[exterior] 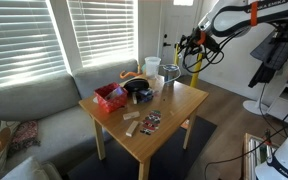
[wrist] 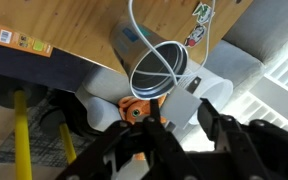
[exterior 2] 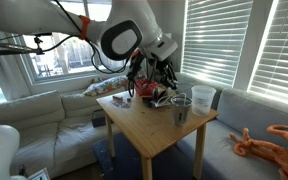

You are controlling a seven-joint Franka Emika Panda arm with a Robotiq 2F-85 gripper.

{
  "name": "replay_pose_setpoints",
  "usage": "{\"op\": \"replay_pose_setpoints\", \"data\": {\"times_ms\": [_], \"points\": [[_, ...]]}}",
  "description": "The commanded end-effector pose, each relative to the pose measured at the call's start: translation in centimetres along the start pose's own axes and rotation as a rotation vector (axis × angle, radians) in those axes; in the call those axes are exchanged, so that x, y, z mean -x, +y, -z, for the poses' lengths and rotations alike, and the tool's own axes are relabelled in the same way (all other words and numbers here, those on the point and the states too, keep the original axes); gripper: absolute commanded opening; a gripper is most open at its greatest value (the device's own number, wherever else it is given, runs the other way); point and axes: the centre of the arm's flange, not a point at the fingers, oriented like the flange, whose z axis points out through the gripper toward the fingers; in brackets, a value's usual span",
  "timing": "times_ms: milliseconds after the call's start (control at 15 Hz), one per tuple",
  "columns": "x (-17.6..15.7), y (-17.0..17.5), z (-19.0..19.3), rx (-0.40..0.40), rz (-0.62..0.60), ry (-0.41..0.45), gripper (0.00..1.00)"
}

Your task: Put the charger into the metal cup

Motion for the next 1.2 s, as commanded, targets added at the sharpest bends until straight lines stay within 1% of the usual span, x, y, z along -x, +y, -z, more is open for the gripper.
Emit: {"op": "replay_pose_setpoints", "data": {"times_ms": [0,267,400,667,733,800,1133], "points": [[0.0,-0.5,-2.8,-0.031,-0.075,-0.030,0.18],[0.0,-0.7,-5.0,-0.070,-0.113,-0.036,0.18],[0.0,-0.6,-5.6,-0.114,-0.146,-0.029,0.18],[0.5,-0.9,-5.5,-0.165,-0.164,-0.006,0.18],[0.6,-0.8,-5.1,-0.170,-0.157,0.022,0.18],[0.4,-1.0,-5.5,-0.135,-0.152,0.000,0.43],[0.3,-1.1,-5.3,-0.148,-0.152,0.016,0.43]]}}
